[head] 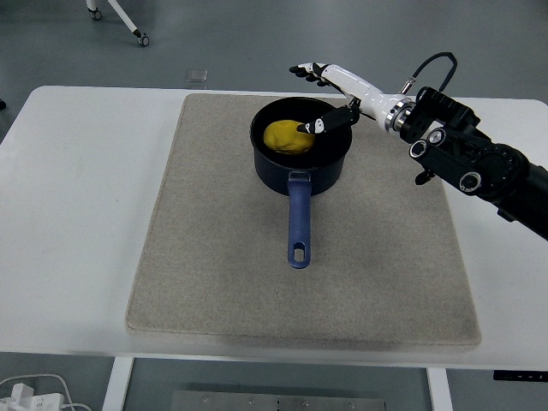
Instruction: Put the potato in the blue pot
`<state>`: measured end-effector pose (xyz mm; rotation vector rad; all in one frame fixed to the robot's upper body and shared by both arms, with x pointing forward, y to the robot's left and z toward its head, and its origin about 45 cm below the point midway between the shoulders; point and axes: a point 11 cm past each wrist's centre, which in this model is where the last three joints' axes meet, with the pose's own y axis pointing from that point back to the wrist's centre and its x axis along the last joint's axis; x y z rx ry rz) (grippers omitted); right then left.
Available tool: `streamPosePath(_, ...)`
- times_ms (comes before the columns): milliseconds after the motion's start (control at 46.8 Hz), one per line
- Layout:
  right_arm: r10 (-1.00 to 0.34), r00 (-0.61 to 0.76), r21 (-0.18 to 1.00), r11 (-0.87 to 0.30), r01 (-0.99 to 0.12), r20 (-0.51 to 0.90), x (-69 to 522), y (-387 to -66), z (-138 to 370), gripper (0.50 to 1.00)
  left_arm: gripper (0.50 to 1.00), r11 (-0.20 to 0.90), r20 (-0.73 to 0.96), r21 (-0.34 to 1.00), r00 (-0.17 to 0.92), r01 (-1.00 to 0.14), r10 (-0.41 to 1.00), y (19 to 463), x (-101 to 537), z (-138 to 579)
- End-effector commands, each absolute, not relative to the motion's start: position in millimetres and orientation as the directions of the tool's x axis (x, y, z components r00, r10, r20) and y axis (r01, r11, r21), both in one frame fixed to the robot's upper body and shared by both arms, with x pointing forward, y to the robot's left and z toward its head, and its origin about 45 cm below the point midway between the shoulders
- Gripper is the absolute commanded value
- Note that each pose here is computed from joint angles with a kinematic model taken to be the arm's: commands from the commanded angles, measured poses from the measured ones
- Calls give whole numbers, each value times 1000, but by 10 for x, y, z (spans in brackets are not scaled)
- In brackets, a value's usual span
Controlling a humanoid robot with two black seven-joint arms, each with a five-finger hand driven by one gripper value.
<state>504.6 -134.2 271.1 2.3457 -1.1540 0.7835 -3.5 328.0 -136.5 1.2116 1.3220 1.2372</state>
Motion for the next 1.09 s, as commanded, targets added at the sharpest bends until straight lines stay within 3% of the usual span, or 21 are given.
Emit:
streamPosePath(0,-649,493,96,-546,-832,579,5072,-1411,2730,915,999,8,-3,998,-84,65,996,3277,-35,-1365)
streamPosePath(107,-751,472,58,-505,-861,461,5108,-1470,2774,915,999,8,-3,998,-85,65,996,3277,-35,-1365)
streamPosePath(192,-864,432,11,-445,-896,257,5158,-1540,2860,915,999,8,-3,998,-84,63,996,3277,-33,-1365)
streamPosePath(321,-907,415,8,-415,-910,78,5188,-1631,2886,915,999,8,-3,998,-87,64,996,3277,-34,-1365)
streamPosePath(513,-928,349,182,-368,-912,-128,5226,-1820,2750,917,999,7,-1,998,-87,64,996,3282,-41,-1365)
streamPosePath(1068,-885,135,185,-239,-953,-446,5273,-2185,2636,921,999,8,-3,998,-85,65,996,3277,-35,-1365)
